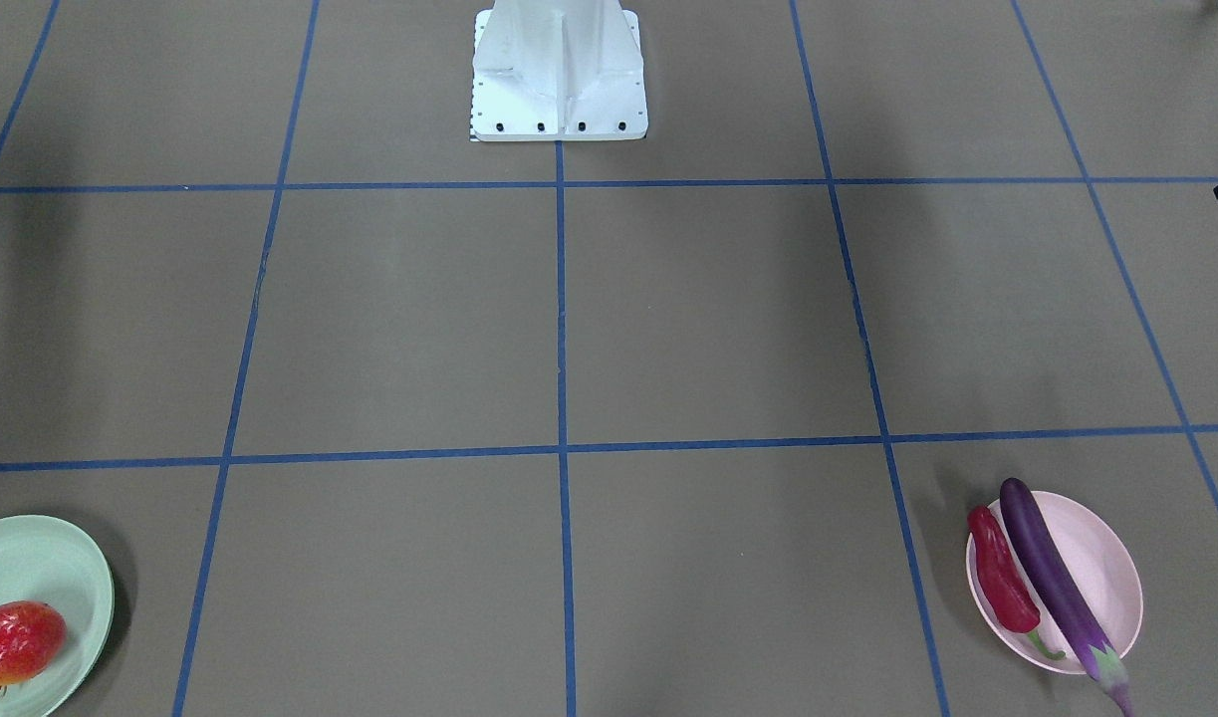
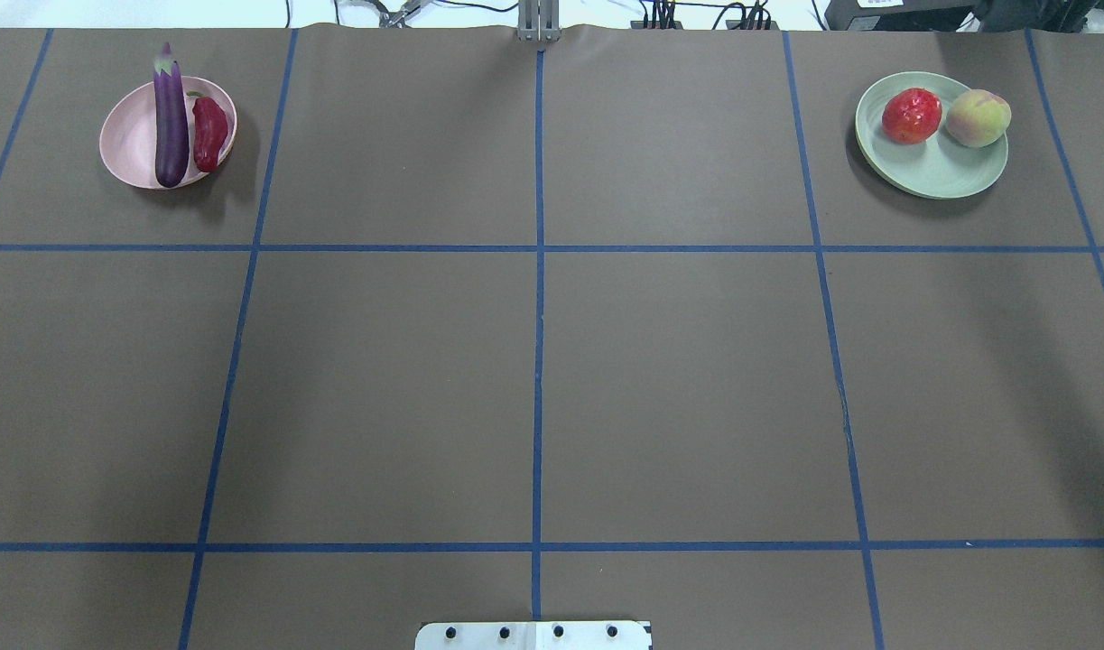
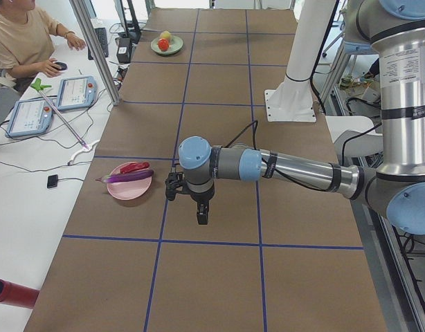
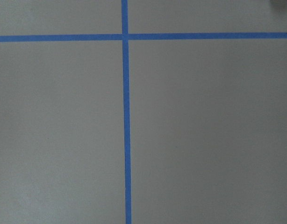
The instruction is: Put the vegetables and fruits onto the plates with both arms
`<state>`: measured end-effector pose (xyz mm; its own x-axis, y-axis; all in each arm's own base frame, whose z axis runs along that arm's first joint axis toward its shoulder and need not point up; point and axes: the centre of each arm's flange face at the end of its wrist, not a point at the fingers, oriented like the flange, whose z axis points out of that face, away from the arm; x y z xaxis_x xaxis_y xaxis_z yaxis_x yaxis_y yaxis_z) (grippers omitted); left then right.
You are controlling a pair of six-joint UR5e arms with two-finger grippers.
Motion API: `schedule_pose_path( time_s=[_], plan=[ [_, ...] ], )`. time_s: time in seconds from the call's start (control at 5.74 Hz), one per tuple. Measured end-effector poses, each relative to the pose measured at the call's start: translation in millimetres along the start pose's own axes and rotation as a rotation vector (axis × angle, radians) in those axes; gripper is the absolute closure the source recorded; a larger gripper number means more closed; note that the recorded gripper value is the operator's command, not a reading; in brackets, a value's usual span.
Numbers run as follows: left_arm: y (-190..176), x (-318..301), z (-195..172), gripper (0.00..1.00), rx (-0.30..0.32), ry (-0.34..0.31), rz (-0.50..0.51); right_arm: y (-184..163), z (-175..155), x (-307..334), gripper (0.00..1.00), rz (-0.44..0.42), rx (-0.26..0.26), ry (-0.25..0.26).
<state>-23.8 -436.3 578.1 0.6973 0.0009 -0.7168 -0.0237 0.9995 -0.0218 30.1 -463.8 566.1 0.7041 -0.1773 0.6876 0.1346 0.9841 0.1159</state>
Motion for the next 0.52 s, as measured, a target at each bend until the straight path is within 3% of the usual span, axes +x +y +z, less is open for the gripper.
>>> schedule_pose_path(
  time_s=[0.52],
  plan=[
    [-12.0,12.7,-12.5,0.0,0.03,0.003,0.025,-1.0,2.2,0.6,0.0,0.001,0.001,-0.005]
  ],
)
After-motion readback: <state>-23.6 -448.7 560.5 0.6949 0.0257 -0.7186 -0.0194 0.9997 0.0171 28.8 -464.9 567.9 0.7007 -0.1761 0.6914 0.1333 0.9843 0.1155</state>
